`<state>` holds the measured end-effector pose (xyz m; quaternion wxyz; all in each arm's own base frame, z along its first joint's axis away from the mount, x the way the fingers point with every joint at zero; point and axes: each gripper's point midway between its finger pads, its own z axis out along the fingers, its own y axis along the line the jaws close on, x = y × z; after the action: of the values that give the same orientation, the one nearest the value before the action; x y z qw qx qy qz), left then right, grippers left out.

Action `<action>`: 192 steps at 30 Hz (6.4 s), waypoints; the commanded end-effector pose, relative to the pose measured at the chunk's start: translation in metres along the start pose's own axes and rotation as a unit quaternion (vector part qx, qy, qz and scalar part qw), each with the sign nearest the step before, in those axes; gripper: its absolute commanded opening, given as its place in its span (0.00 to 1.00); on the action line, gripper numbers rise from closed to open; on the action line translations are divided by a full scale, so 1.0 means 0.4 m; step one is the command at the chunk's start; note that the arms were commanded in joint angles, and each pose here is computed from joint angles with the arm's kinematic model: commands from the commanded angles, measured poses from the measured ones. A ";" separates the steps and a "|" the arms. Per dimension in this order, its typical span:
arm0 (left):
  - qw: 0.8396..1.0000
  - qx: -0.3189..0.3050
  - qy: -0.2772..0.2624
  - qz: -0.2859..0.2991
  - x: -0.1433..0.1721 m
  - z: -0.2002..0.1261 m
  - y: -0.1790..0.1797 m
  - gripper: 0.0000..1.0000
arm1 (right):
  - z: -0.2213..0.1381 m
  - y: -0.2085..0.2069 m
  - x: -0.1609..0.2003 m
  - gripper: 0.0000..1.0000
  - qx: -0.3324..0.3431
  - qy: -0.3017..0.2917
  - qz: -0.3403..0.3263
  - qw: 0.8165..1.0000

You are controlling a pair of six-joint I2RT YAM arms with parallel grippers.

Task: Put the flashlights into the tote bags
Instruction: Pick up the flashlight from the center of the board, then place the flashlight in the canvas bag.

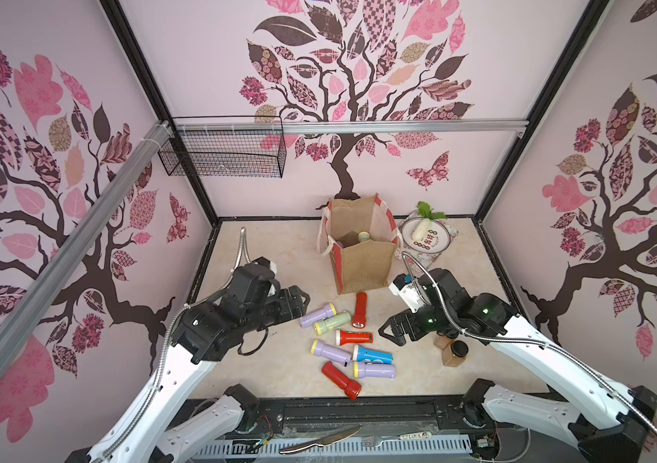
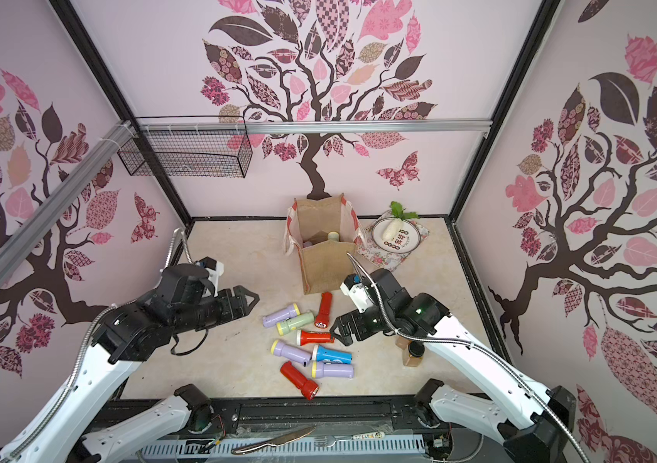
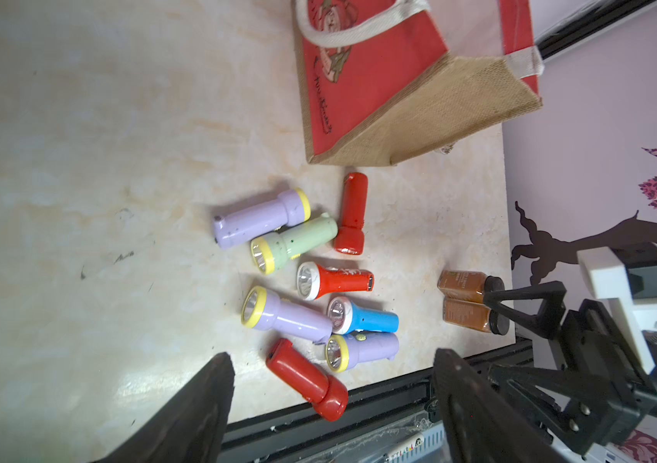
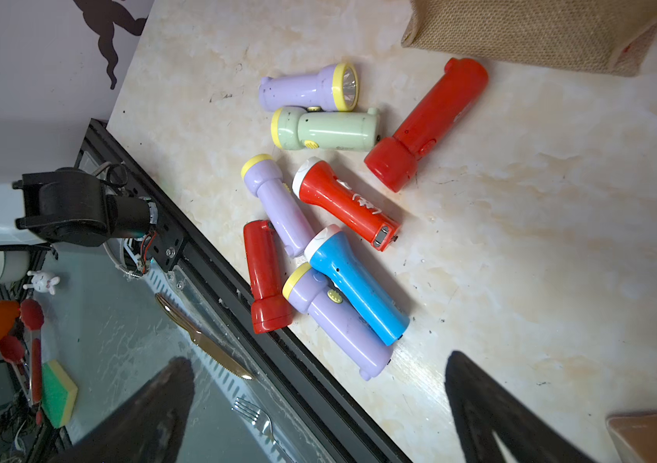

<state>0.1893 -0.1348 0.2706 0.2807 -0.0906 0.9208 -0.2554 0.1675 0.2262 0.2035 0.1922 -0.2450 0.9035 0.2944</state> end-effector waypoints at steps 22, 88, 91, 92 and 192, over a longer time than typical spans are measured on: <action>0.988 -0.045 0.032 -0.143 0.253 -0.035 0.262 0.79 | 0.242 0.183 0.039 1.00 -0.014 0.077 -0.048 0.996; 0.986 -0.044 0.034 -0.157 0.300 -0.032 0.307 0.78 | 0.531 0.176 0.200 0.55 0.062 0.192 -0.078 0.976; 0.986 -0.044 0.036 -0.156 0.301 -0.032 0.306 0.78 | 0.538 0.162 0.206 0.52 0.075 0.195 -0.079 0.975; 0.986 -0.044 0.036 -0.154 0.300 -0.032 0.305 0.79 | 0.541 0.158 0.208 0.51 0.077 0.196 -0.079 0.974; 0.985 0.004 -0.077 0.152 -0.103 -0.115 -0.058 0.98 | 0.386 -0.418 -0.871 0.00 0.191 -0.166 0.021 0.967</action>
<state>0.1927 -0.1239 0.3333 0.3719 0.0401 0.9038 -0.2078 0.5625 0.3160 0.1912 0.3694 -0.1367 0.9069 0.1496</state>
